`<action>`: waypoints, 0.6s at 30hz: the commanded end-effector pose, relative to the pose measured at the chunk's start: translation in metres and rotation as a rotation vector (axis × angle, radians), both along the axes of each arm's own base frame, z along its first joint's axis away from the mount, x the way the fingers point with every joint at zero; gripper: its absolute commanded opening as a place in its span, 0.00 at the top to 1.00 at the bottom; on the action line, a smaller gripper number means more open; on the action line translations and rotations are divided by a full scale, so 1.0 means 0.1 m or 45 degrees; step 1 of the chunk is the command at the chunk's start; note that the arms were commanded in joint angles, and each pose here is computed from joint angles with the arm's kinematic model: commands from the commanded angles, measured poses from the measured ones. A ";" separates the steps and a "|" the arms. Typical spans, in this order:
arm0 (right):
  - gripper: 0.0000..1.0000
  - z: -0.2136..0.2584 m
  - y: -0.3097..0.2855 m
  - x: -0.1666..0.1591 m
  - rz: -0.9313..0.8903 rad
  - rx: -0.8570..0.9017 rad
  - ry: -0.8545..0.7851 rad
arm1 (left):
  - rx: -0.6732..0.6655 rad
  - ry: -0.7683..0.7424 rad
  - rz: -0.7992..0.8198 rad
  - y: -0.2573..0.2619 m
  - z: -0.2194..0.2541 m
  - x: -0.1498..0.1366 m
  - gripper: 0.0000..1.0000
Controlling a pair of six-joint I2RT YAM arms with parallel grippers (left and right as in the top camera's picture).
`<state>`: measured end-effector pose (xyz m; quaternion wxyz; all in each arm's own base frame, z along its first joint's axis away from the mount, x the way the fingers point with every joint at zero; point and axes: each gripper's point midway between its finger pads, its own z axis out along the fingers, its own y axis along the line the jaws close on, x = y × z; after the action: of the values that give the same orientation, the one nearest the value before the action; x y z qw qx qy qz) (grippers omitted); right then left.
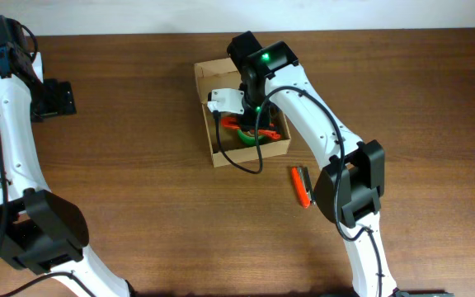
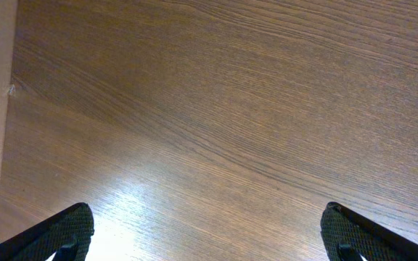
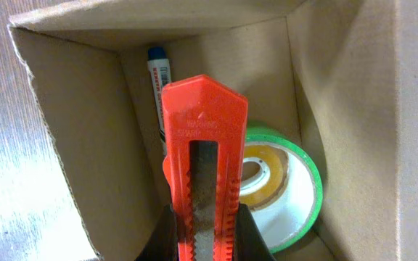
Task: Pack container
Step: 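Carry the red box cutter over the box, lower it inside, release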
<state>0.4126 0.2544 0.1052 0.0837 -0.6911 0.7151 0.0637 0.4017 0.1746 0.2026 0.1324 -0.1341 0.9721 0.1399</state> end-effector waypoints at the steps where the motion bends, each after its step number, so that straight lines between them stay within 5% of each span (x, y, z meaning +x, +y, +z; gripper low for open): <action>1: 0.97 -0.11 0.14 -0.06 0.046 0.031 0.041 | -0.012 0.013 0.014 0.00 -0.06 -0.01 0.00; 11: 0.93 -0.48 0.49 -0.14 0.060 0.033 0.080 | -0.012 0.013 0.014 0.00 -0.06 -0.01 0.00; 13: 0.45 -0.46 0.55 -0.03 -0.056 0.065 0.051 | -0.012 0.013 0.014 0.00 -0.06 -0.01 0.00; 15: 0.15 -0.47 0.53 0.05 -0.116 0.047 0.015 | -0.012 0.013 0.014 0.00 -0.06 -0.01 0.00; 18: 0.12 -0.44 0.47 0.12 -0.224 0.024 -0.008 | -0.012 0.013 0.014 0.00 -0.06 -0.01 0.00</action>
<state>0.4220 0.3007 0.0638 0.1011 -0.6504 0.7496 0.0691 0.4017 0.1746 0.2026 0.1324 -0.1341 0.9721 0.1399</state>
